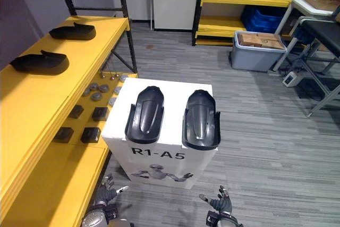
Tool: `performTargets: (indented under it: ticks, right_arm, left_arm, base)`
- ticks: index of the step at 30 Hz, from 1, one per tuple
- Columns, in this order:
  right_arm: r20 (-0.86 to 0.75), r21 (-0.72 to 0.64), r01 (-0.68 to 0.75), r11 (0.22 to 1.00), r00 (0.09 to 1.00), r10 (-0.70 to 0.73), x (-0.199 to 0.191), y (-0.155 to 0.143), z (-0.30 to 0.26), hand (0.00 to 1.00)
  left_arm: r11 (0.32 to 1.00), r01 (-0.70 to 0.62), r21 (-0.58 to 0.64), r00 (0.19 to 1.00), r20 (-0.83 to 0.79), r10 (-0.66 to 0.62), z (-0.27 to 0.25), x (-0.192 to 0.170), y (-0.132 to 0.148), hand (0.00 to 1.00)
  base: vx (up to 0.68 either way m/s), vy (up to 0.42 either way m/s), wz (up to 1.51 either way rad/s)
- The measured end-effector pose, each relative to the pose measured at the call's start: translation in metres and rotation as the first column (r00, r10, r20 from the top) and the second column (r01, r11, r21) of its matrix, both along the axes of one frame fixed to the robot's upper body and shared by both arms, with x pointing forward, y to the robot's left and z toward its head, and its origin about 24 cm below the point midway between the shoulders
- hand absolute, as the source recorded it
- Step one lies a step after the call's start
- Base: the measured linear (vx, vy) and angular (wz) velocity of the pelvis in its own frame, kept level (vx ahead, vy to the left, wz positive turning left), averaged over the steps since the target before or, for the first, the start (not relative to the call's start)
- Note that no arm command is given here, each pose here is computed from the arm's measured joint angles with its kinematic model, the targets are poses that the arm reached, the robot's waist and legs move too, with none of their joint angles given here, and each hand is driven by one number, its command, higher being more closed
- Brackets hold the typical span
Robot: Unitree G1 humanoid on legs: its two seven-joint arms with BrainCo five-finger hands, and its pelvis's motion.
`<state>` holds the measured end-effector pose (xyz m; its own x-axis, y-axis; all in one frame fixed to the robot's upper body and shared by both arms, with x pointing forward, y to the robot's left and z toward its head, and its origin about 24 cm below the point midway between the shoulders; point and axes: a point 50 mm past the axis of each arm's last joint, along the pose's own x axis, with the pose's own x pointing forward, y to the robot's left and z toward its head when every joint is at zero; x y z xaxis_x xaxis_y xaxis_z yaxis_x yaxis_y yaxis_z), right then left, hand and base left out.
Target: Walk over and take plastic housings, then place them on the shelf
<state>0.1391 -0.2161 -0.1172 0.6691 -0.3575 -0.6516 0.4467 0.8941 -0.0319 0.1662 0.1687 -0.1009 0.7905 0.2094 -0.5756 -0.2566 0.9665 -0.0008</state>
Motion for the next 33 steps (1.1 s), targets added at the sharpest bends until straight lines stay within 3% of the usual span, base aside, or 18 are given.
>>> performTargets:
  ticks: [11,14,20,25,33]
  right_arm:
    - [0.039,0.001,0.094,0.996,0.995,-0.094,-0.003,-0.004,0.006,0.00]
    - [0.124,-0.073,0.167,0.983,0.980,-0.157,0.000,-0.028,0.026,0.00]
    - [0.392,-0.297,0.265,0.917,0.910,-0.136,0.004,-0.082,0.103,0.00]
    - [0.574,-0.379,0.306,0.873,0.818,-0.037,0.023,-0.087,0.158,0.00]
    - [0.581,-0.557,0.140,0.819,0.770,0.264,0.092,-0.070,0.194,0.00]
  left_arm:
    - [0.999,-0.016,0.045,0.999,-0.037,0.017,-0.004,-0.009,0.017,0.00]
    - [0.999,-0.022,0.045,0.999,-0.043,0.024,-0.005,-0.012,0.019,0.00]
    - [0.998,-0.036,0.049,0.995,-0.094,0.040,-0.012,-0.031,0.023,0.00]
    - [0.998,-0.037,0.047,0.990,-0.137,0.043,-0.018,-0.048,0.025,0.00]
    - [0.998,0.026,0.064,0.984,-0.176,-0.015,-0.022,-0.054,0.029,0.00]
  base:
    - [0.09,0.075,-0.14]
    - [0.01,-0.029,-0.09]
    - [0.03,0.001,-0.18]
    - [0.01,0.017,-0.15]
    - [-0.01,0.001,0.02]
